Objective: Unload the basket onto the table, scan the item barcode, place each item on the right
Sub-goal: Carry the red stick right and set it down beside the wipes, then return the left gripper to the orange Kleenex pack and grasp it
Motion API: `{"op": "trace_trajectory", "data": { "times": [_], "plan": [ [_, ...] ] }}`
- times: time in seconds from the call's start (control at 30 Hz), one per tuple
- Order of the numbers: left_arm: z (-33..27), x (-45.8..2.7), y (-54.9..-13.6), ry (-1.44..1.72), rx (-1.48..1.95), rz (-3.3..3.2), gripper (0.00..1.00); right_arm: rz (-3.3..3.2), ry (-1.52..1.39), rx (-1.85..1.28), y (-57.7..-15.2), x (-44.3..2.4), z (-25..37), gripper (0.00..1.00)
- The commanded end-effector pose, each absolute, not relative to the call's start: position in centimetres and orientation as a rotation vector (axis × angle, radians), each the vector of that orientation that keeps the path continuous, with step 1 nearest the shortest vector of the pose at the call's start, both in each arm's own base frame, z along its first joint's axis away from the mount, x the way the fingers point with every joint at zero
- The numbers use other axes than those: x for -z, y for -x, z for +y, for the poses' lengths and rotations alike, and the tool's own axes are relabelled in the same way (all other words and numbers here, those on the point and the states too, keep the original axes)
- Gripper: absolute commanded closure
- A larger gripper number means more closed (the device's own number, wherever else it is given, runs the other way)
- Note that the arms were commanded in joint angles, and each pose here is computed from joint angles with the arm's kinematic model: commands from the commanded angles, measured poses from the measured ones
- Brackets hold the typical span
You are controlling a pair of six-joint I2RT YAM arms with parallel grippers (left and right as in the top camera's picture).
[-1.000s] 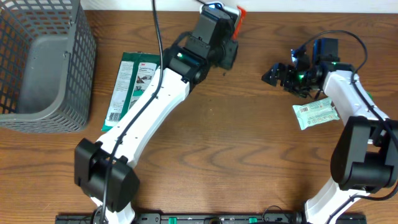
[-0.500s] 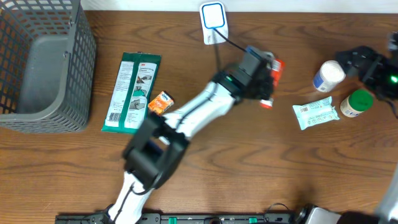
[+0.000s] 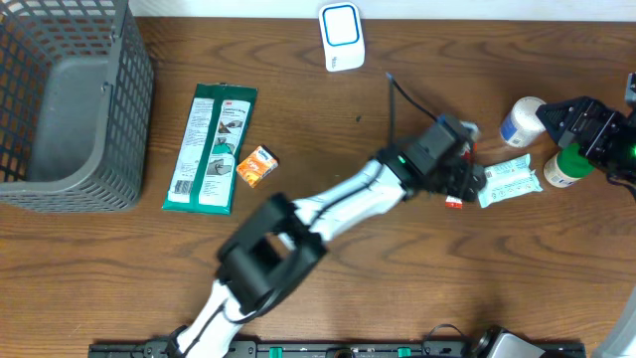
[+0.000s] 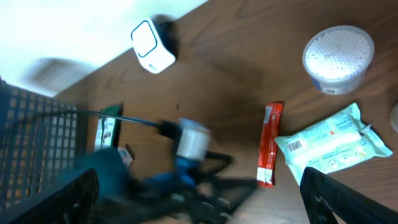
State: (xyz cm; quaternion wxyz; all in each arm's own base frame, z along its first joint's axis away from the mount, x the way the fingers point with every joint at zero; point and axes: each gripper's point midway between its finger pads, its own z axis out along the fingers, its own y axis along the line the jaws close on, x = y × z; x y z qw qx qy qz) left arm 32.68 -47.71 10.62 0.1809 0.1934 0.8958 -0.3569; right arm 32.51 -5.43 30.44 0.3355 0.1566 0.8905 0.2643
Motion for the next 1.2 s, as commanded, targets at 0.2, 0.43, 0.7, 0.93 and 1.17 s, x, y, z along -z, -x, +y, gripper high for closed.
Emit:
{"op": "trace_trajectory", "data": {
  "times": [0.2,0.43,0.7,0.93,1.17],
  "plan": [
    [-25.4,-24.3,-40.4,-0.073,0.545,2.468,0.19,2.436,-0.048,-0.797,-32.8,-29.6,4.2,0.04],
    [-12.1,-21.3,-38.5,0.016,0.255,2.718,0.43,2.633,0.012,-0.708,-34.9,-24.4,15.8,0.07],
    [-9.5,-14.1,-39.3,0.04,0.126,2.844,0.64,2.808,0.065,-0.65,-35.6,-16.6,23.1,0.06],
    [-7.1,-8.4,-39.1,-0.073,-0.126,2.953,0.6,2.939,0.044,-0.593,-35.3,-13.0,21.6,0.05],
    [-7.4,-4.7,-39.8,-0.178,-0.134,3.0,0.53,2.987,-0.037,-0.521,-36.0,-12.5,15.7,0.04]
  ]
}}
